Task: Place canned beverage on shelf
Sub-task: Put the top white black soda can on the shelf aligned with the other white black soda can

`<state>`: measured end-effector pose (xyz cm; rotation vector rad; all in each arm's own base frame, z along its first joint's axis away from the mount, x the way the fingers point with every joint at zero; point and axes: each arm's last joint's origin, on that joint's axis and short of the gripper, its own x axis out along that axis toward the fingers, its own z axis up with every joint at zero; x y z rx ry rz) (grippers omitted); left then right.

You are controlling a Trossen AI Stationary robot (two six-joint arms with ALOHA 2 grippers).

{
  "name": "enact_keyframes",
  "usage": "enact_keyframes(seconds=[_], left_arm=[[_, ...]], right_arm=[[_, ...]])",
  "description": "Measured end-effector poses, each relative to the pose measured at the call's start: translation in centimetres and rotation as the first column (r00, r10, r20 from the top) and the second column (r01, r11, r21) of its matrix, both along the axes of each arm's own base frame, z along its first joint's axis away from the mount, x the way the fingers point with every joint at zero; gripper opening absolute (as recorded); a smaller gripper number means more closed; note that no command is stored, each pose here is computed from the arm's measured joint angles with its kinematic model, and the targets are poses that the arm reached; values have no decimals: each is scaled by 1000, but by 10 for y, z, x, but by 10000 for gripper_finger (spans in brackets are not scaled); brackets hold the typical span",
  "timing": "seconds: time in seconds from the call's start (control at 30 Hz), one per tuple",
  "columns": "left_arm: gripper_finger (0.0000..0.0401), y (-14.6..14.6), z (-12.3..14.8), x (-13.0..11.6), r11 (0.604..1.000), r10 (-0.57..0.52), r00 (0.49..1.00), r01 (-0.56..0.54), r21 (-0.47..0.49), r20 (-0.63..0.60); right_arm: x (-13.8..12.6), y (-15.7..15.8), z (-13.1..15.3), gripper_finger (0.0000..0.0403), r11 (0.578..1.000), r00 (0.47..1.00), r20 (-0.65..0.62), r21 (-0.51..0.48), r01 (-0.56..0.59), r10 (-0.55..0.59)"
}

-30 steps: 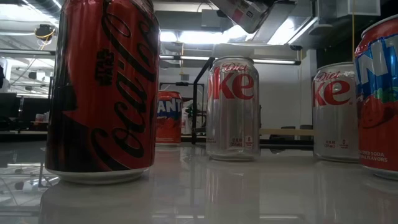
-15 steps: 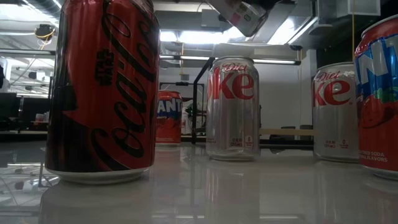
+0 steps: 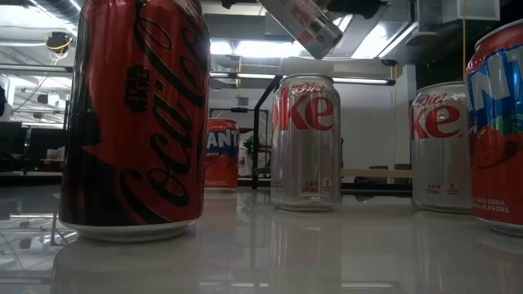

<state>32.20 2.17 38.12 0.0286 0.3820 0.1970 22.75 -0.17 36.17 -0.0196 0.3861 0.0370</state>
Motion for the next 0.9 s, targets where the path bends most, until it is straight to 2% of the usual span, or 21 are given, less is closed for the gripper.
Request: enact_keyframes(seconds=[0.27, 0.43, 0.57, 0.73, 0.9], left_arm=[[243, 20, 2, -2, 999, 14, 1000, -14, -33, 3], [243, 29, 17, 15, 1000, 1, 1000, -1, -18, -2], [243, 36, 26, 37, 1000, -12, 997, 11, -13, -76], [243, 45, 35, 51, 1000, -11, 987, 11, 1, -160], [243, 53, 27, 60, 1000, -4, 969, 0, -17, -245]], right_arm=[[-12, 0, 7, 369, 1000, 1000, 21, -1, 1, -1], [-11, 0, 6, 370, 1000, 1000, 15, -1, 1, -1], [-10, 0, 4, 369, 1000, 1000, -1, -1, 1, -1], [-11, 0, 2, 369, 1000, 1000, -25, -1, 0, -1], [-13, 0, -1, 370, 1000, 999, -54, 0, 0, 0]])
